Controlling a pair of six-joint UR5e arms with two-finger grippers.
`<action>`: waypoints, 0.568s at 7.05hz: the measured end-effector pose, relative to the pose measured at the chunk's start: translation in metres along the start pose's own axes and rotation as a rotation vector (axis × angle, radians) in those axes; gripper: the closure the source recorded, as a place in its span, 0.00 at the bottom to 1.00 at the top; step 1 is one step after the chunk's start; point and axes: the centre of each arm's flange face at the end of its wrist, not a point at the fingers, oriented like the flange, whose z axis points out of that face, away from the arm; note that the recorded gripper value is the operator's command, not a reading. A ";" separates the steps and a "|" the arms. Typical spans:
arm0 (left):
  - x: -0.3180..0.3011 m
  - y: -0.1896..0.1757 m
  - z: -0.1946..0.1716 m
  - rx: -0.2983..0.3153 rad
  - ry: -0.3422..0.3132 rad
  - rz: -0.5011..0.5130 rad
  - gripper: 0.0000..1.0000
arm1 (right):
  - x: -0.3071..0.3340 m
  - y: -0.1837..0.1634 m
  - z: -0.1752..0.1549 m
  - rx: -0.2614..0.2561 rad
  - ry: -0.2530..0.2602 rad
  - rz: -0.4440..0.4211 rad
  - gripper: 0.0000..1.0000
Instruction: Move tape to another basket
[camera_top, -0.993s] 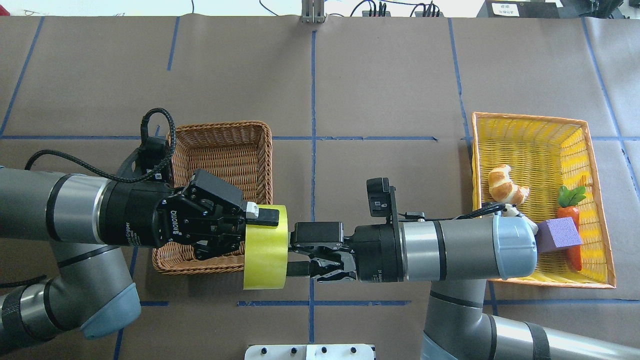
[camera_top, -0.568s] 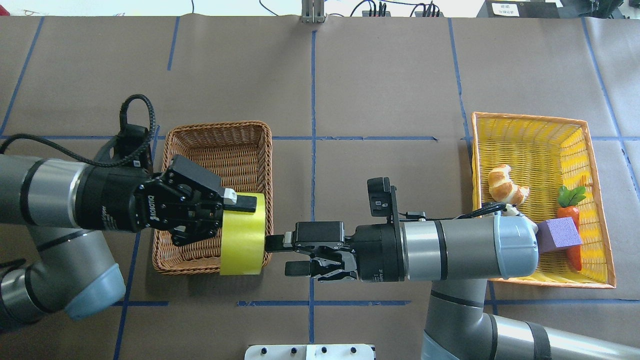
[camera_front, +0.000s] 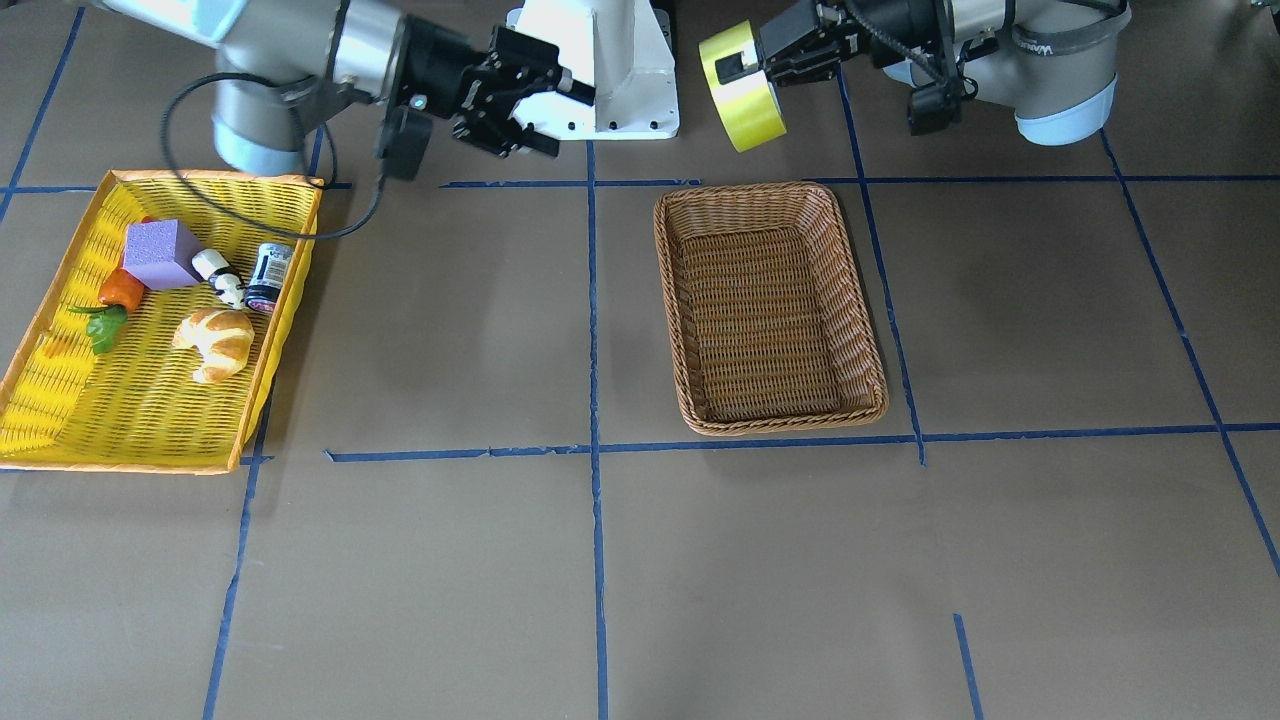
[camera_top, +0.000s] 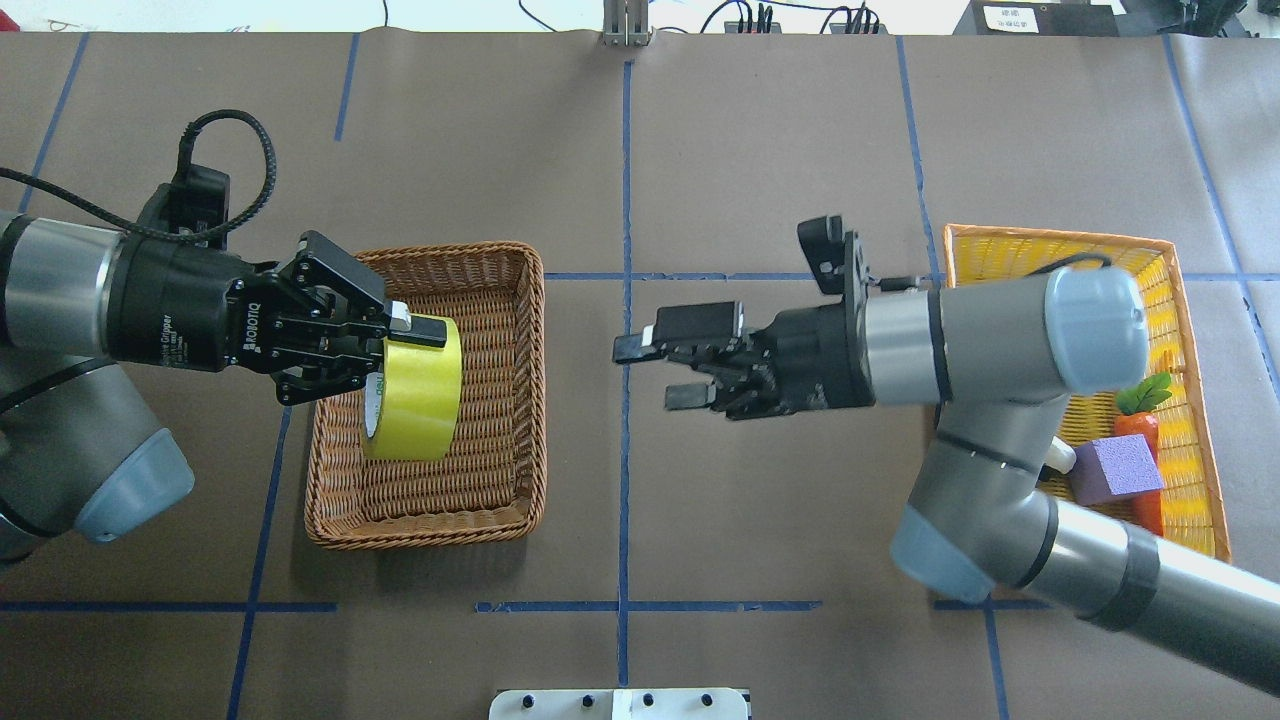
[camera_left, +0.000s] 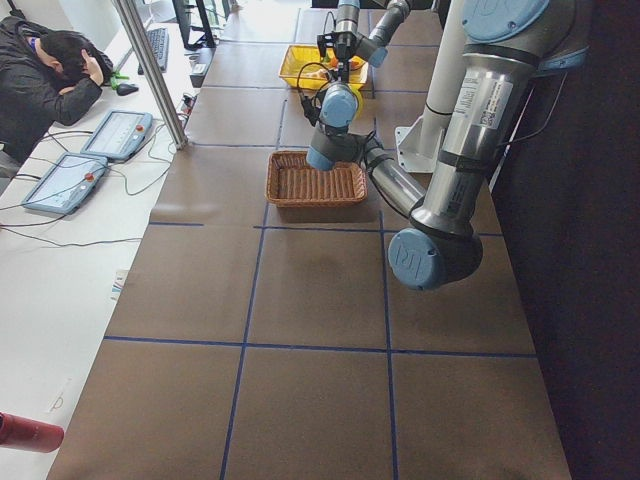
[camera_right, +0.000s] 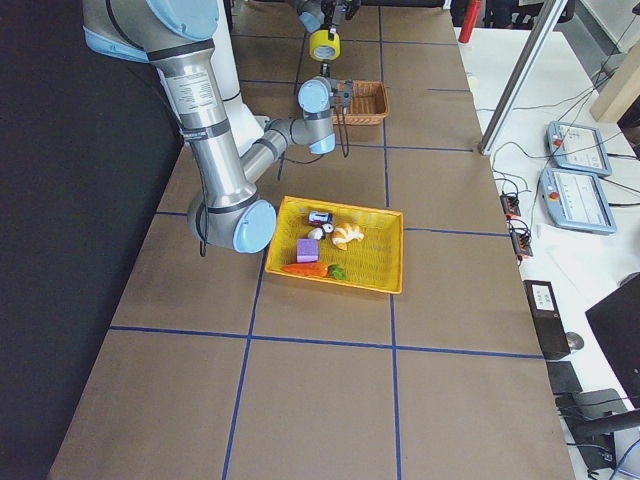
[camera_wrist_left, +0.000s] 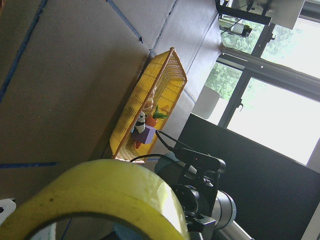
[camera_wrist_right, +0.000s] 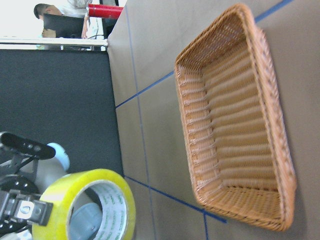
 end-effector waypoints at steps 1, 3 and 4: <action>-0.001 -0.007 0.010 0.037 -0.081 0.029 1.00 | -0.004 -0.044 -0.033 0.018 0.116 -0.050 0.00; -0.009 -0.018 0.033 0.081 -0.226 0.105 1.00 | -0.009 -0.114 -0.095 0.100 0.295 -0.113 0.00; -0.011 -0.024 0.046 0.098 -0.301 0.144 1.00 | -0.007 -0.142 -0.119 0.156 0.383 -0.135 0.00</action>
